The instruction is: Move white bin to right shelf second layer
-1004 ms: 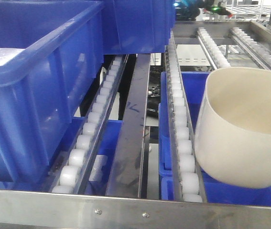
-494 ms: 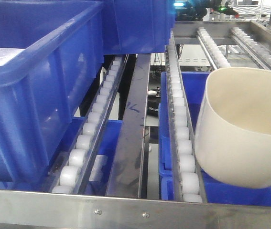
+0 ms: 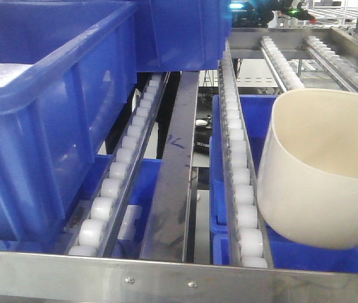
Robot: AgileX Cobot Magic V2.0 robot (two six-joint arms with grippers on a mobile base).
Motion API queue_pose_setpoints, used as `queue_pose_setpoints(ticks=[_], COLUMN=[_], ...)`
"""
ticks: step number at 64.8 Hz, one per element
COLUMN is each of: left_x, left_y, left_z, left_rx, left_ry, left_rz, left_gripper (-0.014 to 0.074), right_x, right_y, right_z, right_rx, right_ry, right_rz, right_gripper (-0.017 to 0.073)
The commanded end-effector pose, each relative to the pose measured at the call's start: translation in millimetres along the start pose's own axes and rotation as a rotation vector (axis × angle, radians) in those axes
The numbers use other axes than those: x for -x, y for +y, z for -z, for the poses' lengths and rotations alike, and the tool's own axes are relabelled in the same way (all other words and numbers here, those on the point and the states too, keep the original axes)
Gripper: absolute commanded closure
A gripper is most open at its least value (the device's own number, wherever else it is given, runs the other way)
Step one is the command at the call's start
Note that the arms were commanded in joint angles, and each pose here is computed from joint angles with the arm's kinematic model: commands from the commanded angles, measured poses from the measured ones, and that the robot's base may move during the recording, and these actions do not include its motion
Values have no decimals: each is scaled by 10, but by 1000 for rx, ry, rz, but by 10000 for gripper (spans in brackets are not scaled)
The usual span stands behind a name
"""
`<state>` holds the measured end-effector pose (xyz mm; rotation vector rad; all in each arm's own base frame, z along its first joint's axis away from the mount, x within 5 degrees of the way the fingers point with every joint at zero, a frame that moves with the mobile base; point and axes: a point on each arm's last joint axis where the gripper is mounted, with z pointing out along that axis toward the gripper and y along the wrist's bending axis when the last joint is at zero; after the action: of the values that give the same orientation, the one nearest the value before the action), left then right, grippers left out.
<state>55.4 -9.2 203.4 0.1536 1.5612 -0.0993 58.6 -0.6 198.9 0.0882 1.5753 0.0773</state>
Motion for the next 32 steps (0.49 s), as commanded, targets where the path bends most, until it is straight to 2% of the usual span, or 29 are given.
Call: queue_pose_setpoints(ticks=[1, 32], left_x=[-40, -40], left_y=[2, 2], left_z=[-3, -3], left_rx=[4, 4], left_ry=[-61, -61], left_rz=[9, 9], left_gripper=[509, 509], right_x=[141, 131], right_y=[23, 18], right_z=[4, 48], right_rx=[19, 15], right_ry=[-122, -132], right_rz=[15, 15], right_gripper=[510, 510])
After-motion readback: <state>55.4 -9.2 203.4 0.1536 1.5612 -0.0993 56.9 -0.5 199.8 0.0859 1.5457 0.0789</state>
